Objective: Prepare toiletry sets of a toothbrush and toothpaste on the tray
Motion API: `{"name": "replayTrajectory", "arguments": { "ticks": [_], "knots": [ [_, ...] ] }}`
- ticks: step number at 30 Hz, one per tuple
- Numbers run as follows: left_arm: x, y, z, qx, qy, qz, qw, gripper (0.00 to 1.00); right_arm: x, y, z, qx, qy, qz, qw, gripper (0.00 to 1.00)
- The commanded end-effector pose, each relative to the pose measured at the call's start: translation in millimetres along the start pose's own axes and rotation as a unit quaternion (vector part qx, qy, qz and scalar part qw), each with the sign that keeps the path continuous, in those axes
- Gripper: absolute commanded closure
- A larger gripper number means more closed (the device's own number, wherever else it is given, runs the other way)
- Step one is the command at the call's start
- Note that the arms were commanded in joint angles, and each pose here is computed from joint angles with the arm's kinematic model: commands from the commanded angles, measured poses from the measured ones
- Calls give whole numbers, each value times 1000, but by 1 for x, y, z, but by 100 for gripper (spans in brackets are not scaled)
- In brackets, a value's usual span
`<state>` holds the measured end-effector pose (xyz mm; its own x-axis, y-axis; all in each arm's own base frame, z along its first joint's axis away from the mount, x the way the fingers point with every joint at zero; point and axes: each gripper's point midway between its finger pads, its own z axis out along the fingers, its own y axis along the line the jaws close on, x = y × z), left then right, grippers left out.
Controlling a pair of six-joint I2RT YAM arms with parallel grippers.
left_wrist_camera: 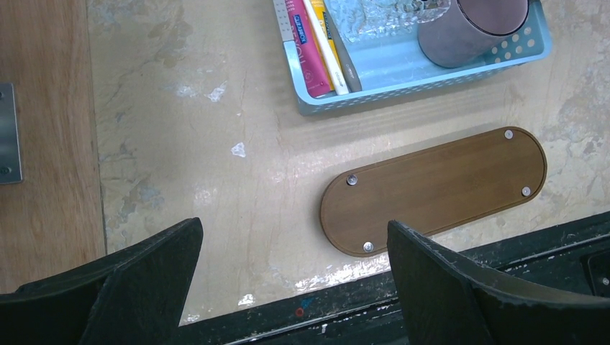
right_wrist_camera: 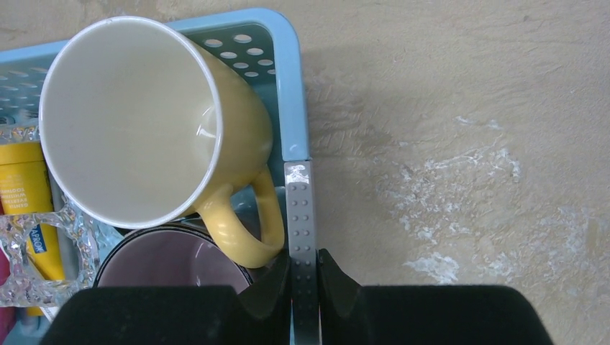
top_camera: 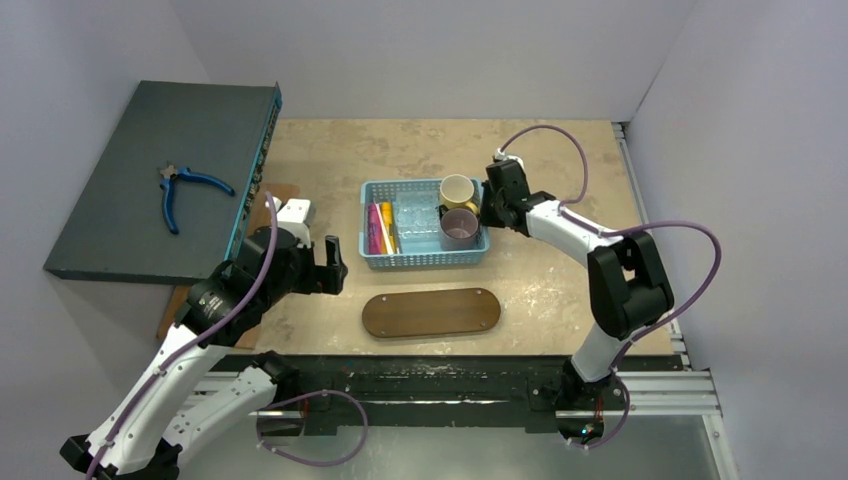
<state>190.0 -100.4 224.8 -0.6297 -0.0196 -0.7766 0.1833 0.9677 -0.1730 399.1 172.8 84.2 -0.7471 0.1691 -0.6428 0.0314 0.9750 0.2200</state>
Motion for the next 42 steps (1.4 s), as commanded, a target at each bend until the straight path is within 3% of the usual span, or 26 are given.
{"name": "replayTrajectory", "arguments": {
  "ticks": [1,7,14,20,29,42],
  "knots": [
    [-2,2,2,-6,-5,2,1000,0,-46,20,-7,-22,-71,38,996,100],
    [-1,2,2,-5,-4,3,1000,0,-56,9,-25,1,-91,23,996,70],
    [-2,2,1,-5,-6,3,1000,0,-80,5,-62,14,-117,-12,993,57],
    [-1,2,1,-4,-5,4,1000,0,-93,30,-96,-50,-122,-79,988,52],
    [-2,2,-1,-1,-8,5,1000,0,-78,75,-120,-109,-84,-201,970,51],
    [-3,2,-3,1,-14,5,1000,0,-32,118,-92,-137,3,-292,947,50]
  ]
}}
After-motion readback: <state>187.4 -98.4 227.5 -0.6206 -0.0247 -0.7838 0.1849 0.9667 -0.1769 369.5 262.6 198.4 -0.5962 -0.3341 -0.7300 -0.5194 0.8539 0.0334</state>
